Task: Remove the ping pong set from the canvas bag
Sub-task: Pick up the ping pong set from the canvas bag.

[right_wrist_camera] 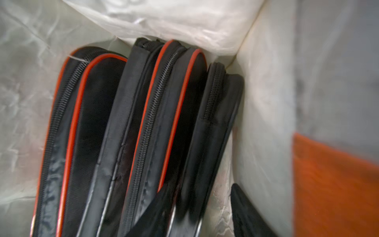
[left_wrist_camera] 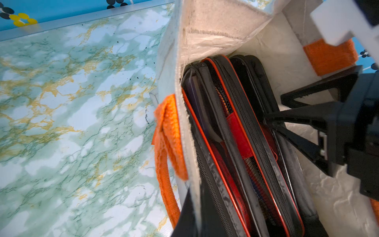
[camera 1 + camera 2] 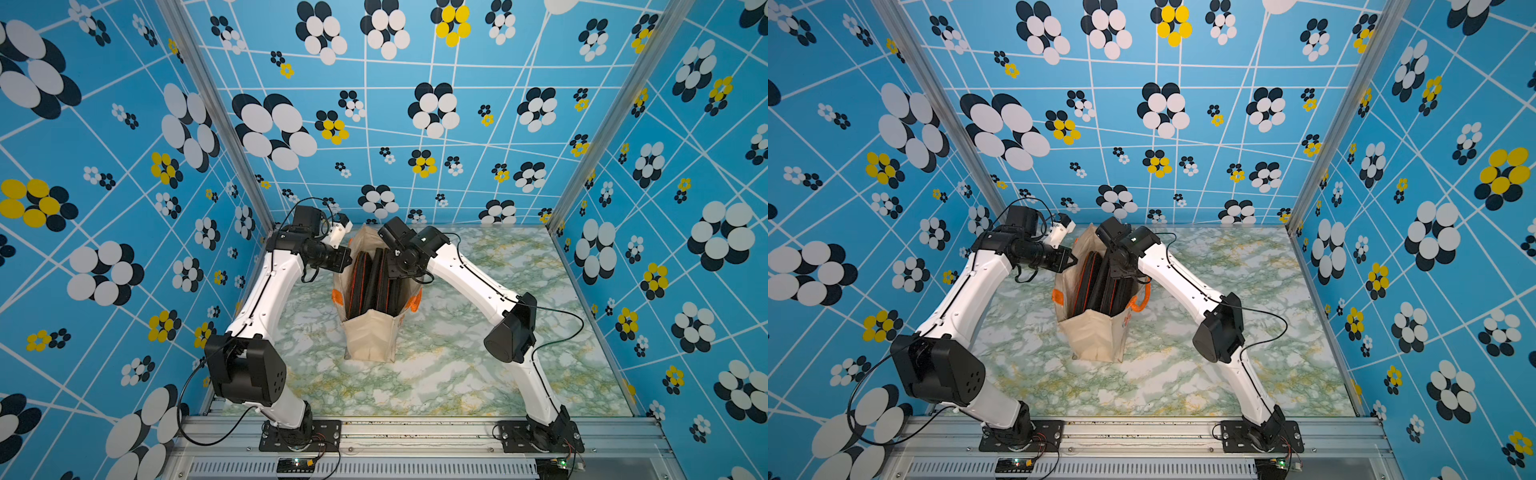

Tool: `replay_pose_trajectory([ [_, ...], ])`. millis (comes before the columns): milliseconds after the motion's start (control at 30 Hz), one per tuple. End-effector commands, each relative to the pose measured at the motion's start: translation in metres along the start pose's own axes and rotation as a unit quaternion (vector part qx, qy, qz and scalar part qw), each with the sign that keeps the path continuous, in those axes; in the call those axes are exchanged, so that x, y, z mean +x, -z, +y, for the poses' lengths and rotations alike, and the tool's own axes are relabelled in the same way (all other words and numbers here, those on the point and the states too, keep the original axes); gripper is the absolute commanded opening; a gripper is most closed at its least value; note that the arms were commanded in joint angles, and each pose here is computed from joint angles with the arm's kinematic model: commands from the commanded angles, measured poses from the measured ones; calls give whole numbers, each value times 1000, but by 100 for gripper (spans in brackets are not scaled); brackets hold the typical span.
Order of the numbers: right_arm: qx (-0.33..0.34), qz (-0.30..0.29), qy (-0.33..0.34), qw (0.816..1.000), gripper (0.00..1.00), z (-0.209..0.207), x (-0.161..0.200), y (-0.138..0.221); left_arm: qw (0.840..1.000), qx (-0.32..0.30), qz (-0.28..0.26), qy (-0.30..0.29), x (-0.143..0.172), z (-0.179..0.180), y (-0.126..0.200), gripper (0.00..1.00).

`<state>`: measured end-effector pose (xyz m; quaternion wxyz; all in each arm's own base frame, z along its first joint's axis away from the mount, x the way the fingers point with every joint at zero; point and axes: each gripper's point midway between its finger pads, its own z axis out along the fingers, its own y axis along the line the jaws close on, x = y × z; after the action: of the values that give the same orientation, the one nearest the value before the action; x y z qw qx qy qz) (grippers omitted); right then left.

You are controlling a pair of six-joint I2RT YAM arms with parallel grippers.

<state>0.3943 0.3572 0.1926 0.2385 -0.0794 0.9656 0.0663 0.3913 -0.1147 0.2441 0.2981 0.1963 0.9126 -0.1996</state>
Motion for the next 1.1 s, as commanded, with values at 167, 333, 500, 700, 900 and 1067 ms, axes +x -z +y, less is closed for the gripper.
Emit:
replay_pose_trajectory([
  [167,-2,21,-10,1000,44,5,6,-19,999,8,-25,-19,-6,-13,14,0],
  [333,-5,41,-8,999,32,8,15,-31,999,1,-30,-19,-8,-11,14,0],
  [500,-24,66,-1,998,35,21,26,-48,999,-20,-25,-8,-6,1,8,0],
  [700,-39,41,11,998,18,37,15,-38,999,-30,-24,6,-9,10,7,0],
  [900,-49,-30,11,998,0,41,-16,10,999,-31,-34,16,-14,13,12,0],
  [1067,-72,-86,16,994,0,47,-36,55,998,-43,-39,29,-17,21,13,0],
])
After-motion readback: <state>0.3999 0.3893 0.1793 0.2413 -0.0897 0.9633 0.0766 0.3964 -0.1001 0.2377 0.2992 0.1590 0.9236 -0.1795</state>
